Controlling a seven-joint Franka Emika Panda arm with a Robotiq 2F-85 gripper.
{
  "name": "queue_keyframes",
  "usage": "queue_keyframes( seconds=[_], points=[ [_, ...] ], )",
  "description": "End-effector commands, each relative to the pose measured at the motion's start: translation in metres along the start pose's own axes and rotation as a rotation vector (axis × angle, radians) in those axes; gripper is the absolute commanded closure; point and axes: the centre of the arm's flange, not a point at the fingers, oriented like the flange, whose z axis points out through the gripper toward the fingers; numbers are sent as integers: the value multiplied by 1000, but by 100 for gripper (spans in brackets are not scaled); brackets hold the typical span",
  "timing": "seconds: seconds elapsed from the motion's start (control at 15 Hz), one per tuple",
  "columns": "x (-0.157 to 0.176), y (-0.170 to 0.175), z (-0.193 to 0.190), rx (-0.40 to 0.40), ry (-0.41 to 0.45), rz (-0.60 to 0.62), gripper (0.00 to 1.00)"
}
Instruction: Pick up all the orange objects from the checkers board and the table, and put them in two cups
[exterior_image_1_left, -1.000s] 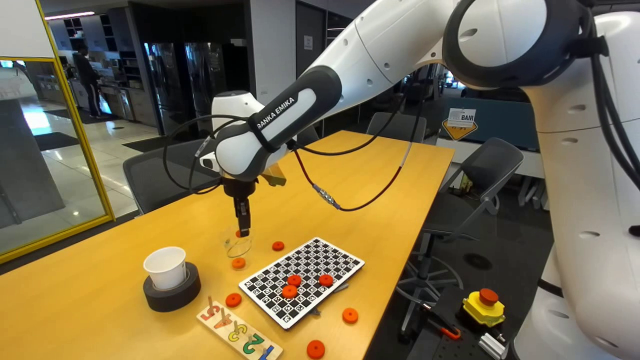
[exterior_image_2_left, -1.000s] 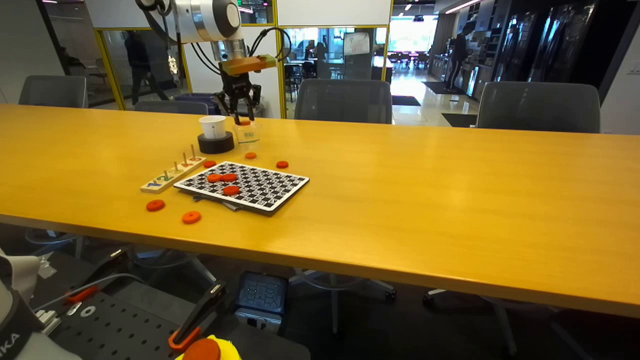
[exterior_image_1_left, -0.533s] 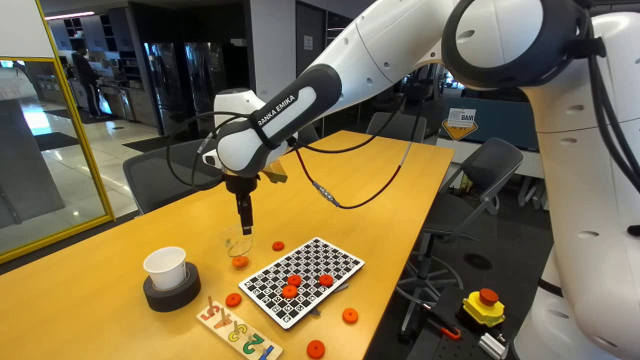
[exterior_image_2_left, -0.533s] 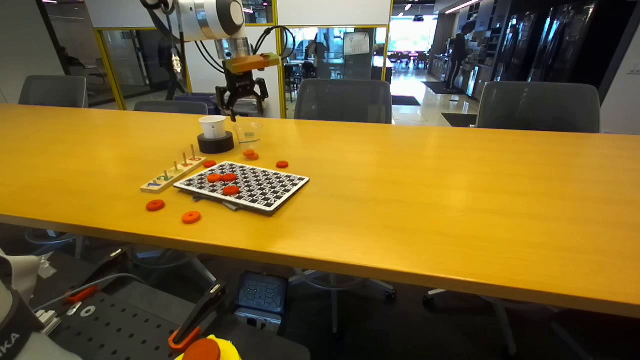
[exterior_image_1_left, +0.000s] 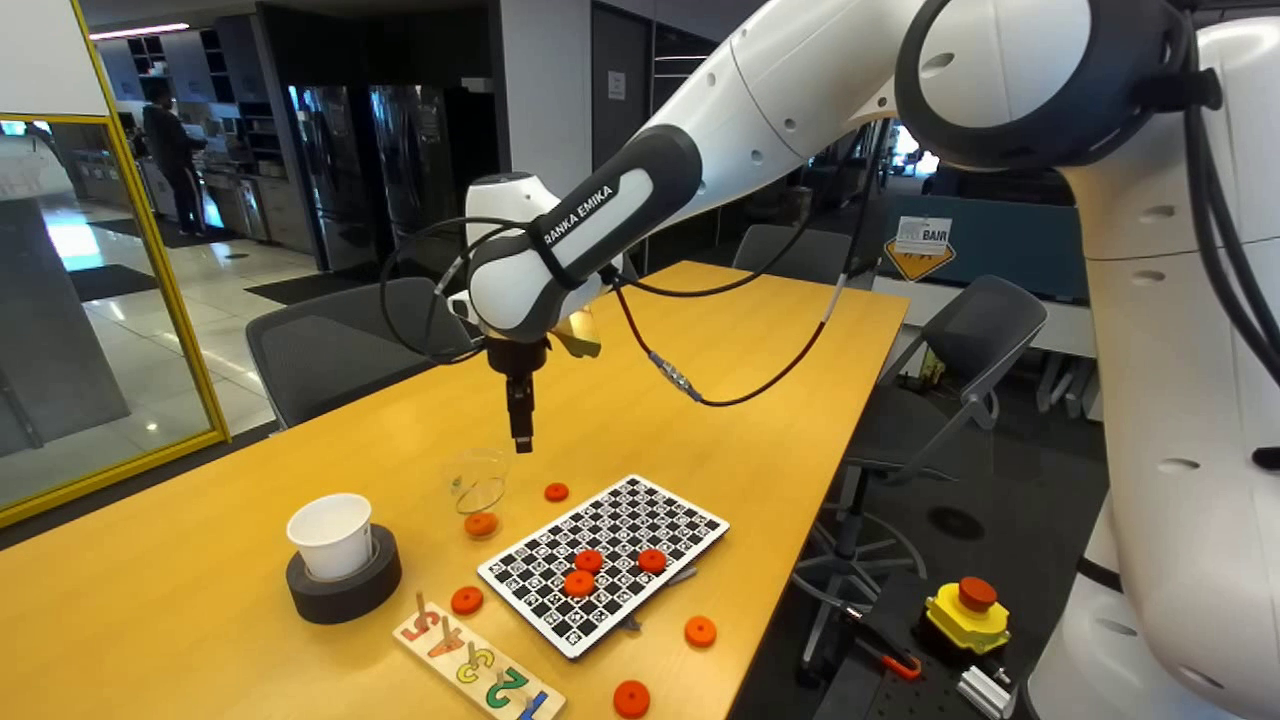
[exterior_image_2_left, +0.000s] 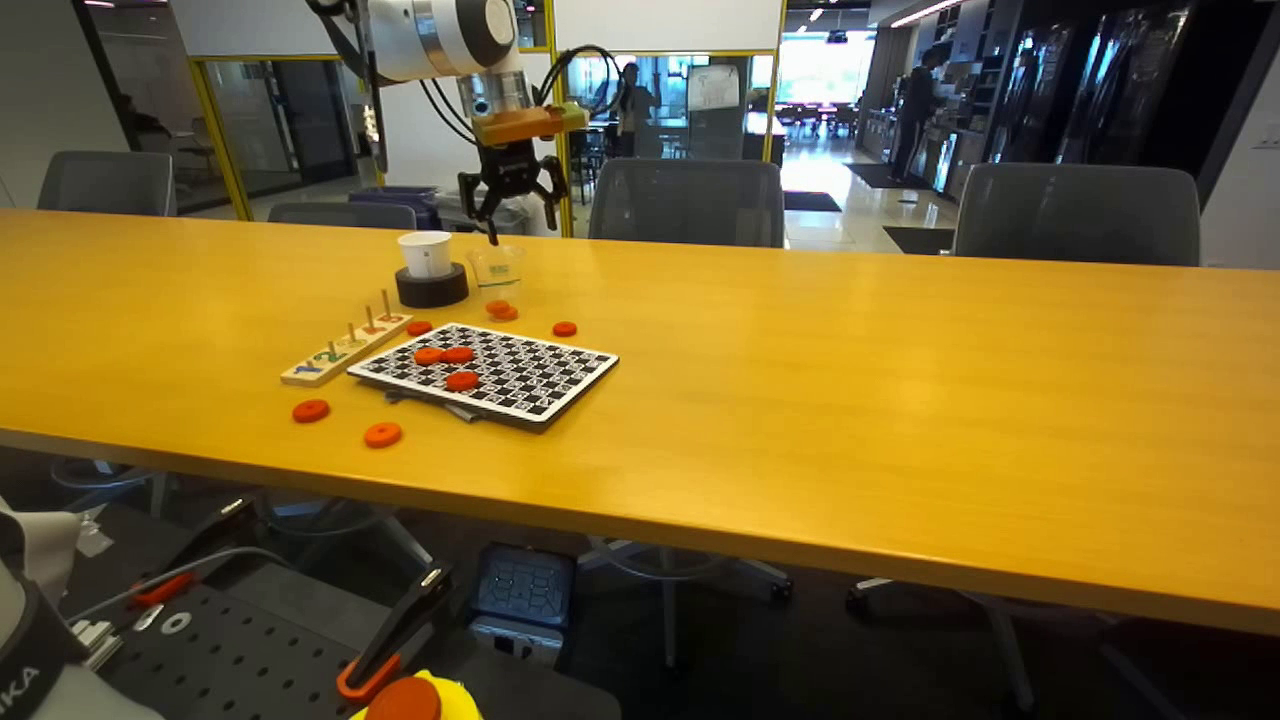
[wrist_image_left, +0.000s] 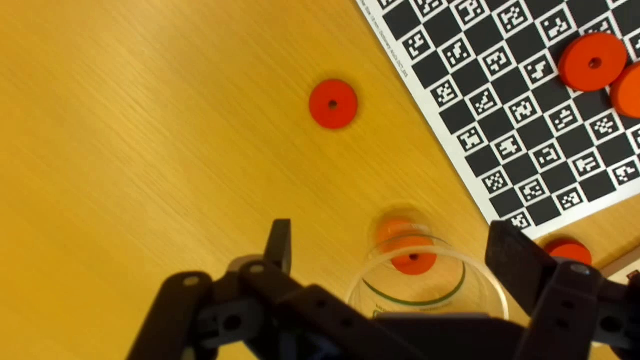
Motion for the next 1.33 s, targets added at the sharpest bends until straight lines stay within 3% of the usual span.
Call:
queue_keyframes(
  seconds=[0.0, 0.8, 1.27],
  points=[
    [-20, 10, 16, 23, 2, 53, 0],
    [-23, 18, 113, 76, 29, 176, 0],
    [-32, 22, 133, 88, 43, 227, 0]
  ],
)
